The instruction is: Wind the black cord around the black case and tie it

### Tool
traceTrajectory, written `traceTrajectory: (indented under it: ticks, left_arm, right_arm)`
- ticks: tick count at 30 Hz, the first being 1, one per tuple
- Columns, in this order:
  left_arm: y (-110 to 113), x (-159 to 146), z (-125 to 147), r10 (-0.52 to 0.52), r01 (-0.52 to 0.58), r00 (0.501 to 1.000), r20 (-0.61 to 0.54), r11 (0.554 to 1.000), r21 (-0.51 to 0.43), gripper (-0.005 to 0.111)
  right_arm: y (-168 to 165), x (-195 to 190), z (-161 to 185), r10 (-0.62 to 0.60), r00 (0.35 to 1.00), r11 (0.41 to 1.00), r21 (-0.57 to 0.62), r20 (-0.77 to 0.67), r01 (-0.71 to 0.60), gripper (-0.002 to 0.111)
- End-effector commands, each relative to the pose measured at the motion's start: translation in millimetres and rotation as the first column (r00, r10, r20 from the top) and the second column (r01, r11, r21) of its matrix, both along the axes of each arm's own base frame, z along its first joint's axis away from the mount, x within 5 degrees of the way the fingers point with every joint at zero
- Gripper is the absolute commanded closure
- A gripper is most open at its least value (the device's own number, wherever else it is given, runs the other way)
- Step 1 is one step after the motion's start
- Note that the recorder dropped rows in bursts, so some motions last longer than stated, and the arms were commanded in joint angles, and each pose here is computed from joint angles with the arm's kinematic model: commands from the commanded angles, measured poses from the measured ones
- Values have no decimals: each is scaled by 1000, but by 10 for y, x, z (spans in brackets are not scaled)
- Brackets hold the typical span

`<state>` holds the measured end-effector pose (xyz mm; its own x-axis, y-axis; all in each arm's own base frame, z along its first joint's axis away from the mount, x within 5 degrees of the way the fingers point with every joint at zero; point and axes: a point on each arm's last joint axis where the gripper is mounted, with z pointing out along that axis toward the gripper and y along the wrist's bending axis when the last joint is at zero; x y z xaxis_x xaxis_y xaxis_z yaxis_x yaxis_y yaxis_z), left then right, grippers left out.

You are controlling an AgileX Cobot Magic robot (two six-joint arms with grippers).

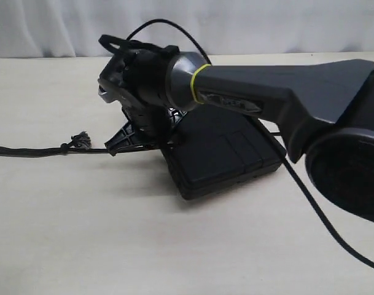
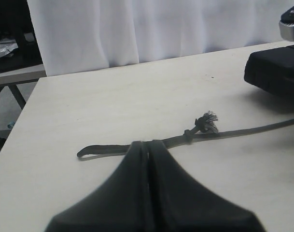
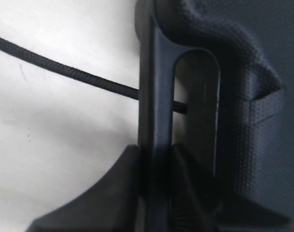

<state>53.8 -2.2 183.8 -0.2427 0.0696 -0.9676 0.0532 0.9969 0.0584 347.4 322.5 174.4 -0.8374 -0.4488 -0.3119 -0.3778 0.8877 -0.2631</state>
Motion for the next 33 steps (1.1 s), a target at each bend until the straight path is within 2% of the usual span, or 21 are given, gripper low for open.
traceTrajectory:
  ticks: [1, 2, 5, 9, 13, 17, 21, 24, 26, 31, 33]
  left_arm:
    - [0, 1, 1, 0, 0, 1000, 10, 1000, -2, 107]
    - [0, 1, 1, 0, 0, 1000, 10, 1000, -2, 107]
    - [0, 1, 1, 0, 0, 1000, 10, 1000, -2, 107]
    - [0, 1, 2, 0, 0, 1000, 12, 1000, -2, 107]
    - [0, 1, 2, 0, 0, 1000, 12, 1000, -2, 107]
    - [0, 1, 2, 0, 0, 1000, 12, 1000, -2, 107]
    - [0, 1, 2, 0, 0, 1000, 12, 1000, -2, 107]
    - [0, 1, 2, 0, 0, 1000, 12, 1000, -2, 107]
    - [0, 1, 2, 0, 0, 1000, 12, 1000, -2, 107]
    - [0, 1, 2, 0, 0, 1000, 12, 1000, -2, 107]
    - [0, 1, 2, 0, 0, 1000, 12, 1000, -2, 107]
  right_arm:
    - [-191, 8, 433, 10, 1000, 1000, -10, 22, -10, 104]
    - [-226, 11, 473, 5, 1000, 1000, 1, 8, -5, 104]
    - [-412, 38, 725, -5, 997, 990, 142, -80, 16, 104]
    - [-686, 88, 1065, -22, 993, 957, 284, -116, 54, 104]
    - [-932, 109, 1349, 1, 987, 895, 440, -163, 72, 104]
    - [-1103, 130, 1481, 14, 983, 856, 509, -184, 83, 104]
    - [-1230, 144, 1476, 22, 972, 815, 567, -235, 119, 104]
    - [-1268, 160, 1404, 80, 957, 744, 656, -278, 129, 104]
    - [-1321, 194, 1319, 79, 956, 719, 680, -282, 141, 104]
    - [-1477, 258, 1023, -16, 963, 772, 609, -267, 182, 104]
    - [-1479, 254, 982, 26, 972, 801, 587, -233, 119, 104]
